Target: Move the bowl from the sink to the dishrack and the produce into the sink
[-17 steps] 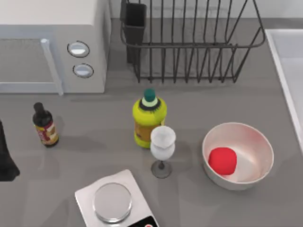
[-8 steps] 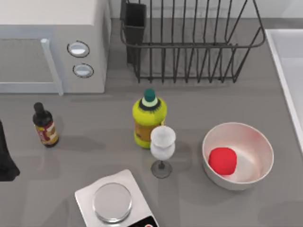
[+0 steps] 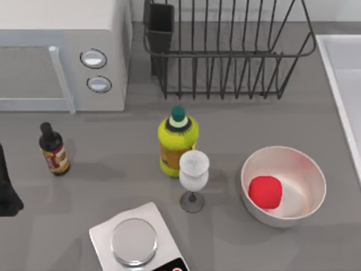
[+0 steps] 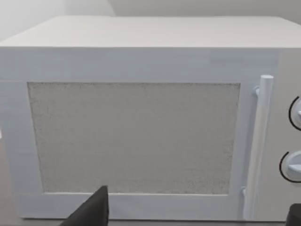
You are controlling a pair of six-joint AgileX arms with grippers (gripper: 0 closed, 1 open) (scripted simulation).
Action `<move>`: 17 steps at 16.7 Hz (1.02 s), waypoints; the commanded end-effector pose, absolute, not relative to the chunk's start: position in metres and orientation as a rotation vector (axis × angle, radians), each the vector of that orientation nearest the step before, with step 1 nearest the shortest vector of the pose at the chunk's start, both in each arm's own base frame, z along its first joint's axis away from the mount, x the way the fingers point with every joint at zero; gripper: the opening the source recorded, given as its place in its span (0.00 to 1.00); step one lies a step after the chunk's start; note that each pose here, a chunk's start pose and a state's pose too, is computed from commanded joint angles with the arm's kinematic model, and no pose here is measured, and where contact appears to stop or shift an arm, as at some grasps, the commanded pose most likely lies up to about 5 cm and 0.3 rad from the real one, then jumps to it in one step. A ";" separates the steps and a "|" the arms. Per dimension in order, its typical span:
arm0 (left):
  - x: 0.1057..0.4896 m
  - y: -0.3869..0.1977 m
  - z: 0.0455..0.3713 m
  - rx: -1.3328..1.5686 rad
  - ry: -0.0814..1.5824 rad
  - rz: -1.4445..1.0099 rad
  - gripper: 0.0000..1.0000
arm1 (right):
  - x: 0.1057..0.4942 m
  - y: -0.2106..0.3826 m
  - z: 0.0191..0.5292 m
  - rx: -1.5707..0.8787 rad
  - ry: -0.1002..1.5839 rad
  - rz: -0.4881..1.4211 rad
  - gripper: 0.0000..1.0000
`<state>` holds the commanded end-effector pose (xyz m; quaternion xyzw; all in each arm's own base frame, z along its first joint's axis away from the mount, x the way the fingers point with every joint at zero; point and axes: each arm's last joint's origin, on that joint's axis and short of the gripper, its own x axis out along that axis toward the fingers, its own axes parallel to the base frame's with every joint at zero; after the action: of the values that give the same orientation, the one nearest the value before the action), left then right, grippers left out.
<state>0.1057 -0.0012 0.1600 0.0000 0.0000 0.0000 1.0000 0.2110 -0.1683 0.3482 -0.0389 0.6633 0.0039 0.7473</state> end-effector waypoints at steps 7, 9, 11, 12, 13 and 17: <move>0.106 -0.001 0.160 0.000 0.000 0.000 1.00 | 0.306 -0.078 0.343 -0.447 1.278 0.055 0.00; 0.106 -0.001 0.160 0.000 0.000 0.000 1.00 | 0.328 -0.036 0.345 -0.533 1.167 0.048 0.00; 0.106 -0.001 0.160 0.000 0.000 0.000 1.00 | 0.345 0.009 0.349 -0.588 1.029 0.033 0.00; 0.106 -0.001 0.160 0.000 0.000 0.000 1.00 | 0.350 0.032 0.352 -0.600 0.951 0.023 0.00; 0.106 -0.001 0.160 0.000 0.000 0.000 1.00 | 0.353 0.055 0.356 -0.602 0.871 0.014 0.00; 0.106 -0.001 0.160 0.000 0.000 0.000 1.00 | 0.350 0.140 0.374 -0.516 0.553 -0.011 0.00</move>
<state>0.1057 -0.0012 0.1600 0.0000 0.0000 0.0000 1.0000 0.3500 0.1400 0.3737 -0.2520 0.2698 -0.0053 0.9294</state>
